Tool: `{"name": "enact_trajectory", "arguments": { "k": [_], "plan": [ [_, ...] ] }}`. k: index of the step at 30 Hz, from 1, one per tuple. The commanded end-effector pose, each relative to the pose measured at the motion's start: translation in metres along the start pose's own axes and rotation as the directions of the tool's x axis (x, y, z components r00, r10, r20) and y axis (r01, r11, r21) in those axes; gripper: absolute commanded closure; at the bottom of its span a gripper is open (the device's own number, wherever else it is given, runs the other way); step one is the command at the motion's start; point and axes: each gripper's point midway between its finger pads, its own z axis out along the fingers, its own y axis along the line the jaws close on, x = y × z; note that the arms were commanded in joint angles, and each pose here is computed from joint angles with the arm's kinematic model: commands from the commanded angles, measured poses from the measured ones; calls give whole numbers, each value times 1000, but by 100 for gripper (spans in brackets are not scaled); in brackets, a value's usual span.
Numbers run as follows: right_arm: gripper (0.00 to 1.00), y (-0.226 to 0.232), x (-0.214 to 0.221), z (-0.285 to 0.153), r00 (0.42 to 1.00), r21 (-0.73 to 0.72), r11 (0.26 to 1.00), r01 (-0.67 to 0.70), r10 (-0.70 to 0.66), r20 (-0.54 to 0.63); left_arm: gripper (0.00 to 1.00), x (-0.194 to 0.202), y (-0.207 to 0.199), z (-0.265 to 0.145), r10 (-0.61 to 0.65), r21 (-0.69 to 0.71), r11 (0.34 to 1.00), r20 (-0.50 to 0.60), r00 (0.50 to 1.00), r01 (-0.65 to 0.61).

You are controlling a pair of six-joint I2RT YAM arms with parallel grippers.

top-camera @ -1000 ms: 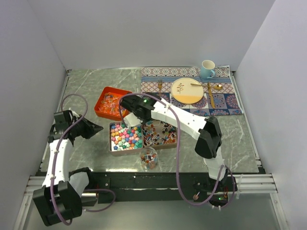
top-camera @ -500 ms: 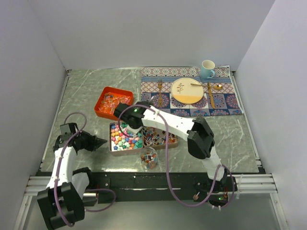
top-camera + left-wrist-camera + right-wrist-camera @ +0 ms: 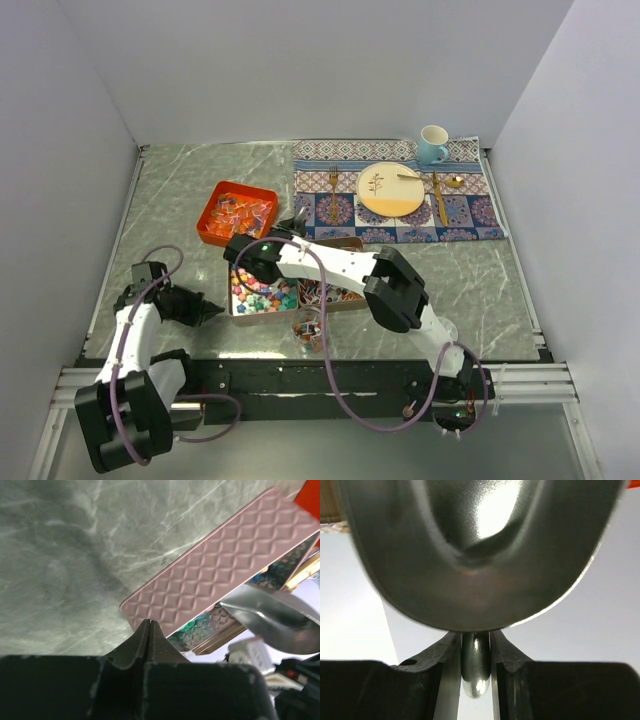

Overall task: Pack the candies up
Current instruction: Scoop the fake candies from the storage box.

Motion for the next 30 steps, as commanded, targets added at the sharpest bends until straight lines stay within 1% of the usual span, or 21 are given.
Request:
{"name": "enact_trajectory", "arguments": {
  "k": [1,2,4,6,8,10,12,13,14,16,18,21,22,23,25,29,30],
  "plan": [
    [100,-6,5,4,996,-24,1000,6,-8,-89,99,8,6,-2,16,-43,999,-21,1000,-17],
    [100,-12,8,1,996,-7,999,-39,38,-86,99,10,7,-2,27,-54,998,-29,999,-28],
    [100,-14,-2,6,997,-28,999,-40,38,-74,99,14,8,0,42,-61,997,-42,998,-45],
    [100,-19,-4,2,995,-20,997,-69,68,-67,99,16,10,4,35,-63,997,-59,998,-39],
    [100,-19,-14,4,994,-27,996,-85,83,-66,99,16,12,6,20,-73,997,-64,998,-24],
    [100,-19,-26,2,994,-26,995,-98,97,-40,99,17,14,8,14,-76,997,-72,997,-19],
    [100,-12,-38,-1,998,-34,997,-68,67,-18,99,16,12,9,1,-75,997,-71,997,-6],
    [100,-16,-35,-8,996,-1,996,-88,88,-8,99,17,11,9,-3,-68,998,-77,997,-3],
    [100,-8,-43,-5,999,-13,998,-54,54,1,99,18,10,10,-14,-68,998,-86,996,9],
    [100,-9,-46,-15,998,22,998,-65,64,25,99,19,4,9,-22,-51,999,-100,995,17],
    [100,-1,-52,-16,999,14,999,-43,43,28,99,18,0,10,-21,-39,999,-106,994,17],
    [100,-2,-51,-15,997,-2,998,-68,68,30,99,16,-2,9,-16,-38,999,-97,995,13],
    [100,4,-49,-14,997,-35,997,-70,71,40,99,16,-2,9,-17,-37,999,-96,995,13],
    [100,-3,-41,-19,994,-24,994,-105,106,39,99,17,-3,8,-16,-28,1000,-94,995,14],
    [100,-5,-43,-22,993,-22,994,-111,112,39,99,16,-4,8,-23,-19,1000,-89,996,21],
    [100,-8,-64,-21,992,-26,994,-107,109,69,99,14,-8,7,-15,-3,1000,-86,996,14],
    [100,-8,-75,-15,992,-45,994,-98,101,76,99,14,-10,6,-9,4,1000,-89,996,10]
  ]
}}
